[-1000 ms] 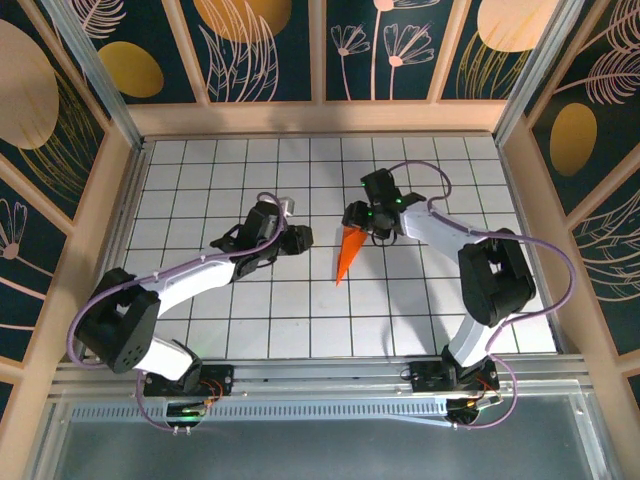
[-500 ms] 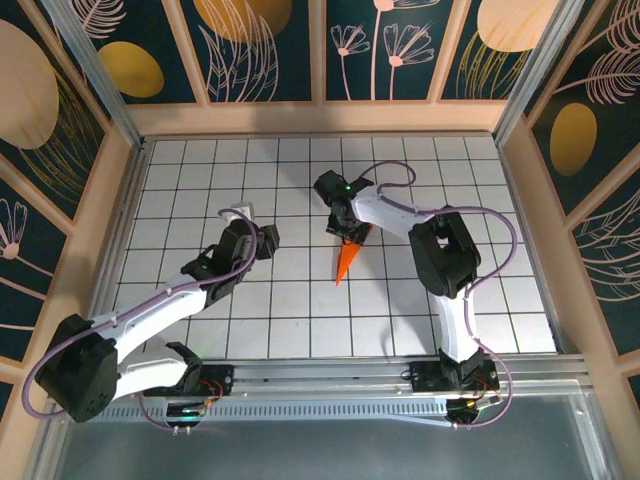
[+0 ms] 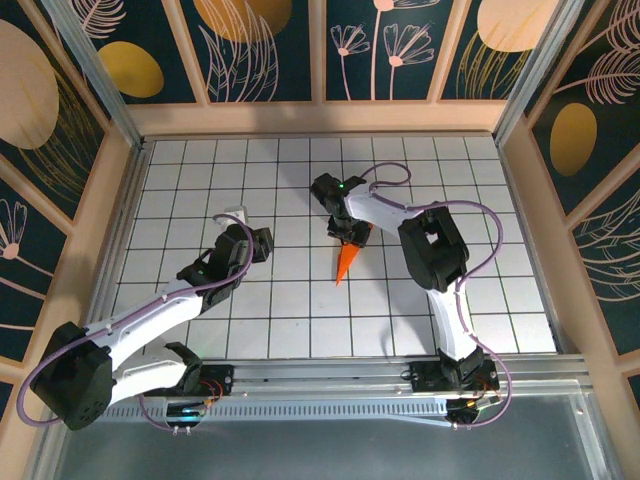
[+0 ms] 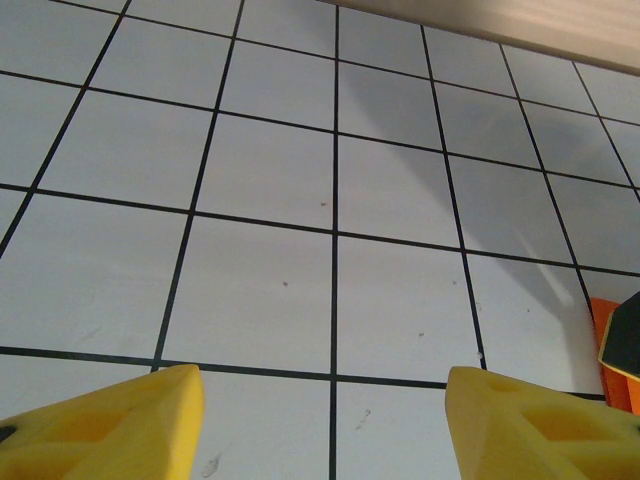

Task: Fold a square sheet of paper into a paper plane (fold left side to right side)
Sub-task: Turn over the paper plane at the center of the table.

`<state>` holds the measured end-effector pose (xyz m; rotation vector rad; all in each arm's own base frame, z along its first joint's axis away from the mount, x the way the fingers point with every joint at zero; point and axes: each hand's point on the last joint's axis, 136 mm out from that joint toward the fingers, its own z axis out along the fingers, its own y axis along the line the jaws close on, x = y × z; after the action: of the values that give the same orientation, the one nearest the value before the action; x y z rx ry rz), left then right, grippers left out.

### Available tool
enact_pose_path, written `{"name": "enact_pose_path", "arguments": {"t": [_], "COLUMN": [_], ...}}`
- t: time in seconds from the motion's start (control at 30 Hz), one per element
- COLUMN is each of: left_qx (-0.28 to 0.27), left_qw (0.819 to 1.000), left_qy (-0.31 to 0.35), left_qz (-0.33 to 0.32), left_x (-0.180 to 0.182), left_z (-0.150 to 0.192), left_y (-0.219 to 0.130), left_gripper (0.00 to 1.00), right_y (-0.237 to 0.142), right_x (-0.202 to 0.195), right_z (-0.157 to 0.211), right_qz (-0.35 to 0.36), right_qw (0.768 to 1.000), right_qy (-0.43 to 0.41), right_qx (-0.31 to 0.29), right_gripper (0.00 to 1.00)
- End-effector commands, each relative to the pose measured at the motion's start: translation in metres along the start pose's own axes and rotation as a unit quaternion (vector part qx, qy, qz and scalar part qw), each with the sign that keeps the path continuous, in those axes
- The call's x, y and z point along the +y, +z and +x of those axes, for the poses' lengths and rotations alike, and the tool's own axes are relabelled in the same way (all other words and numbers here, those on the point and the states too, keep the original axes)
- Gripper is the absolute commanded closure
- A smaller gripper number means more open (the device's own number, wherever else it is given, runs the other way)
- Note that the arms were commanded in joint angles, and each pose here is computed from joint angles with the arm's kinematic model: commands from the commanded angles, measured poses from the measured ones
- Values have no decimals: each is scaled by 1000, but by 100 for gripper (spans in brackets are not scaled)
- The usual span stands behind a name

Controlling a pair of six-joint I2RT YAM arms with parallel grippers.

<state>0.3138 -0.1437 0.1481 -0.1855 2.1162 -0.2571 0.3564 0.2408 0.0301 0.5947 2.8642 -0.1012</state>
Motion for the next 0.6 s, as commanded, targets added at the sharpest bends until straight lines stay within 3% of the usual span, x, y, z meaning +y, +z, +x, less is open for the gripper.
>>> {"name": "enact_pose_path", "arguments": {"t": [0.0,0.57], "left_qx": [0,12], "left_qw": [1000,999], "left_qy": [13,17], "left_qz": [-23,-29], "left_x": [10,11], "left_z": [2,6], "left_y": [2,5], "left_gripper": [35,35], "right_y": [1,-1], "right_x": [-2,-3], "right_z": [2,7], "right_qz": [20,18], "right_qw": [1000,1000], "right_qy": [-2,-4], "right_qx": [-3,-2], "right_gripper": [49,66]}}
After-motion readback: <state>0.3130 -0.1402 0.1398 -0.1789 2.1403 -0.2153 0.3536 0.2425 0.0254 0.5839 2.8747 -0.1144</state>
